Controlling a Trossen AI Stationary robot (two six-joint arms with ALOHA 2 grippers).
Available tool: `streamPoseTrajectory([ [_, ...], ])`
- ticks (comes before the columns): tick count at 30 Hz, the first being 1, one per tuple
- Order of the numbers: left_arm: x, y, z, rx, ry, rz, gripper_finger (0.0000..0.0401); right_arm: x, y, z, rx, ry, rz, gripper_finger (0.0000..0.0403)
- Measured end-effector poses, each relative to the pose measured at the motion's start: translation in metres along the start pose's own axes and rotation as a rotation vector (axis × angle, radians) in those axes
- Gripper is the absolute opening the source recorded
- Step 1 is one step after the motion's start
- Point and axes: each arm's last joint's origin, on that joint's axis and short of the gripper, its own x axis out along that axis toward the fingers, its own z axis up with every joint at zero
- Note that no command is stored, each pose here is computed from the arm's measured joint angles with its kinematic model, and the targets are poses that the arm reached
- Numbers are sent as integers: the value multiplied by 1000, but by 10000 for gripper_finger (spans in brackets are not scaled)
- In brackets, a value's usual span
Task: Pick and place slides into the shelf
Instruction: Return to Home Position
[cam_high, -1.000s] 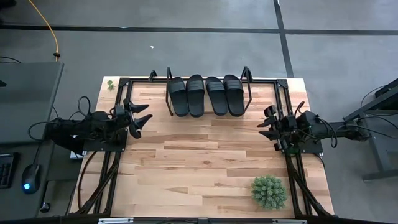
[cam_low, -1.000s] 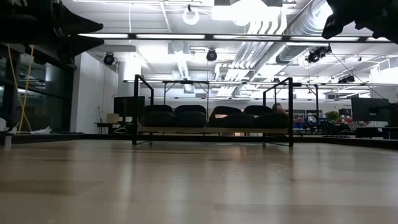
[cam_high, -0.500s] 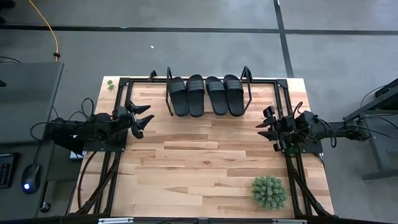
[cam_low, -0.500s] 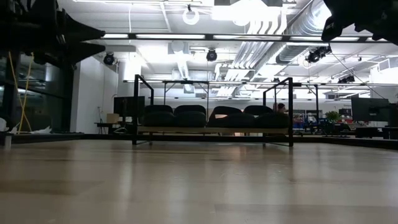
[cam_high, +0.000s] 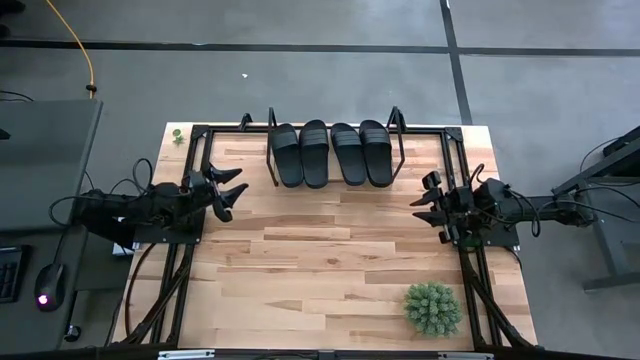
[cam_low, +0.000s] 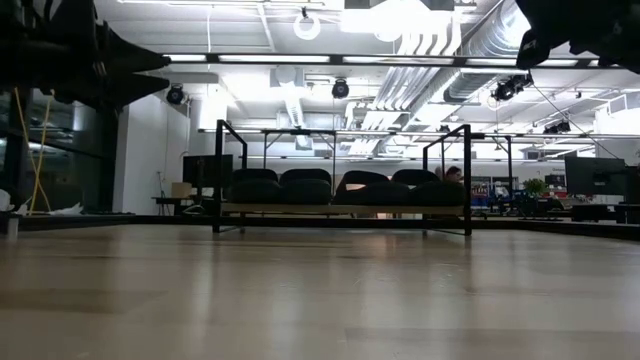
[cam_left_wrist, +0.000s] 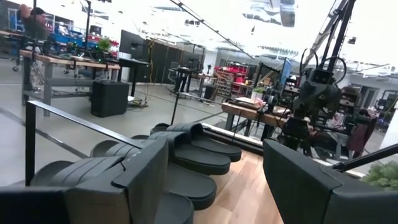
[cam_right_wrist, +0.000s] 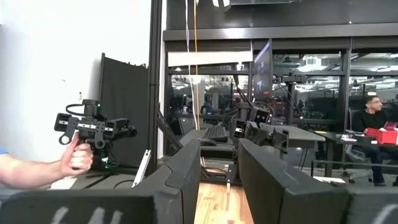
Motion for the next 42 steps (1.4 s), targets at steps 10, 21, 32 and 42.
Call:
streamPoseTrajectory([
  [10, 0, 0, -1, 12, 9, 1, 246, -1, 0, -4, 3, 12, 0, 99],
  [21, 0, 0, -1, 28, 12, 1, 246, -4, 1, -15, -4, 18, 9, 99],
  [32, 0, 1, -8, 102, 78, 11, 246, -5, -1, -25, 16, 119, -52, 99],
  [42, 0, 1, -10, 134, 89, 14, 246, -9, -5, -44, 68, 308, -215, 99],
])
